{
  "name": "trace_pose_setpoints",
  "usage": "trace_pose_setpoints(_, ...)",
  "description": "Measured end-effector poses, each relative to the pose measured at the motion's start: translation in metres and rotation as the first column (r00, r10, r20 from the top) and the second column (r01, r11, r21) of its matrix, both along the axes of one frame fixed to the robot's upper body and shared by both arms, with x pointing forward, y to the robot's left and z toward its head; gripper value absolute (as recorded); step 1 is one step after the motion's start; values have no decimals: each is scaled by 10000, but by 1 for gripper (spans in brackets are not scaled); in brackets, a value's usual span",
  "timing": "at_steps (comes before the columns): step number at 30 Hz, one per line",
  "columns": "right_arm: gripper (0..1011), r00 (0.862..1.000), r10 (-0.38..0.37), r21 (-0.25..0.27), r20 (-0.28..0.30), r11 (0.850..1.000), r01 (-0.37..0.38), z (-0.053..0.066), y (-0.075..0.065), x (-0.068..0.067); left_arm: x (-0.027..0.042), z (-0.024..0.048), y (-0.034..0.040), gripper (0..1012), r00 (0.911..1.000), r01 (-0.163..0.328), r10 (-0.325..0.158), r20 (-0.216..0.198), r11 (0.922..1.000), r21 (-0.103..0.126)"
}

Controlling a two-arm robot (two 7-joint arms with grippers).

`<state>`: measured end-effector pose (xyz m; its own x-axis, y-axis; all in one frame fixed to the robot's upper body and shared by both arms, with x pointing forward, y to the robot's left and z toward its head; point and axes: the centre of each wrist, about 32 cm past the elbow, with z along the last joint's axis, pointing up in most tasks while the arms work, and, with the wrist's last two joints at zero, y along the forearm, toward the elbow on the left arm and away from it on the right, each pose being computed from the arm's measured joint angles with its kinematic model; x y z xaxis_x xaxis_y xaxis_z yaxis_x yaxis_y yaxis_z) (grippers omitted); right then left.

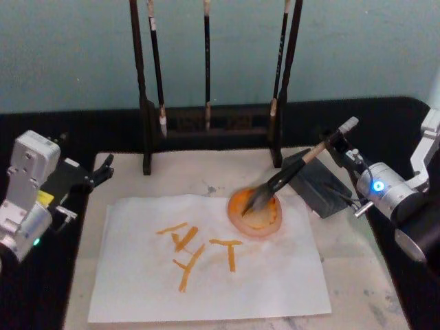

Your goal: Pick up the brush from the inkstone, write on the paper, then place the brush back to its original position.

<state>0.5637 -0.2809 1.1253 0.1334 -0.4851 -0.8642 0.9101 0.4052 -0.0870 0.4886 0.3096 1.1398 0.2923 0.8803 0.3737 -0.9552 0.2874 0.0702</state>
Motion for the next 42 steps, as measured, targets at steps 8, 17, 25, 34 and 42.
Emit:
trace_pose_setpoints(8,5,10000,-48,-35,-63,10000,48,-12,-14,3,0,0,0,1010,10000,0,0,-1,10000,0)
trace_pose_setpoints(17,5,10000,-50,-32,-62,10000,50,-10,-10,2,0,0,0,1010,10000,-1,1,-1,10000,1)
trace_pose_setpoints(25,130,10000,-51,-27,-59,10000,51,-10,-10,1,0,0,0,1010,10000,0,0,-1,10000,0)
trace_pose_setpoints(34,392,10000,-51,-25,-55,10000,51,-9,-11,0,0,0,0,1010,10000,0,0,-1,10000,1)
trace_pose_setpoints(42,652,10000,-48,-30,-51,10000,48,-8,-10,0,0,0,0,1010,10000,-1,1,-1,10000,0)
